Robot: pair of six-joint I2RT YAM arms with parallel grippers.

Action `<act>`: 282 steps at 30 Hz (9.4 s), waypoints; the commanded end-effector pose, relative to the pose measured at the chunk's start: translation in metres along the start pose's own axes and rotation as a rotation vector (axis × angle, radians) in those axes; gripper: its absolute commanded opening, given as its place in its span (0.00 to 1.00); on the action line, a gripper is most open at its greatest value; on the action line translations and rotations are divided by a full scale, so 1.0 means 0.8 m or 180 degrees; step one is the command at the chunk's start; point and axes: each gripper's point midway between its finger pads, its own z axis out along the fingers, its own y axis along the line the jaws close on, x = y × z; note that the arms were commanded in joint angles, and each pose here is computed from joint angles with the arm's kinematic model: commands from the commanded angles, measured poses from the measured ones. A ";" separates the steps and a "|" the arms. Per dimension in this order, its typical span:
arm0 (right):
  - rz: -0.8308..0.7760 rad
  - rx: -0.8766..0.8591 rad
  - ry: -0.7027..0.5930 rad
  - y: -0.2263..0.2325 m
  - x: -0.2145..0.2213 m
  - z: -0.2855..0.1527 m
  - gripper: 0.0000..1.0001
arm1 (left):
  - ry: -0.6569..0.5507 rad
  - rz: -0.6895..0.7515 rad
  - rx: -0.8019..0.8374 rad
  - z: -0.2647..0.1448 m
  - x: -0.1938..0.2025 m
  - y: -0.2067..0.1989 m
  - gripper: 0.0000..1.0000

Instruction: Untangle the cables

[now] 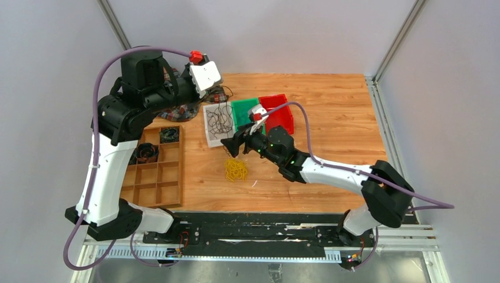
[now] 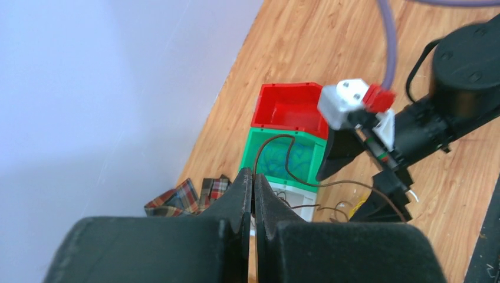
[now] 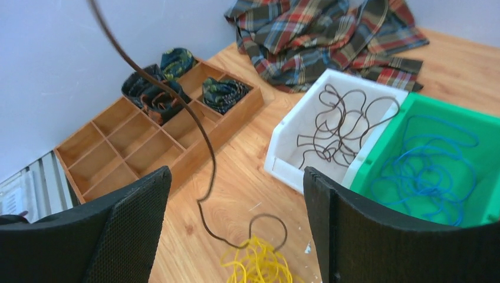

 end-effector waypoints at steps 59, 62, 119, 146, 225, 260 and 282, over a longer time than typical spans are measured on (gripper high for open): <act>-0.0170 0.1330 0.0792 -0.114 0.143 -0.166 0.61 | 0.0505 0.0088 -0.0528 0.088 0.125 0.045 0.00; -0.0188 0.1342 0.0781 -0.114 0.138 -0.167 0.63 | 0.0542 0.0069 -0.0567 0.097 0.140 0.054 0.00; -0.0281 0.1846 0.0540 -0.142 0.073 -0.183 0.69 | 0.1225 0.0063 -0.1036 0.151 0.332 0.100 0.01; -0.0188 0.2060 0.0553 -0.169 0.077 -0.190 0.69 | 0.1599 0.0029 -0.0498 0.236 0.457 0.011 0.00; -0.0193 0.2871 0.1373 -0.385 0.098 -0.108 0.64 | 0.2010 -0.1655 -0.1094 0.010 0.326 -0.017 0.98; 0.0426 0.3428 0.1477 -0.318 0.172 -0.170 0.15 | 0.1979 -0.1441 -0.0743 0.006 0.319 -0.035 0.98; -0.0153 0.1140 0.1792 -0.101 0.173 -0.166 0.55 | 0.1927 -0.1408 -0.0548 0.007 0.308 -0.041 0.98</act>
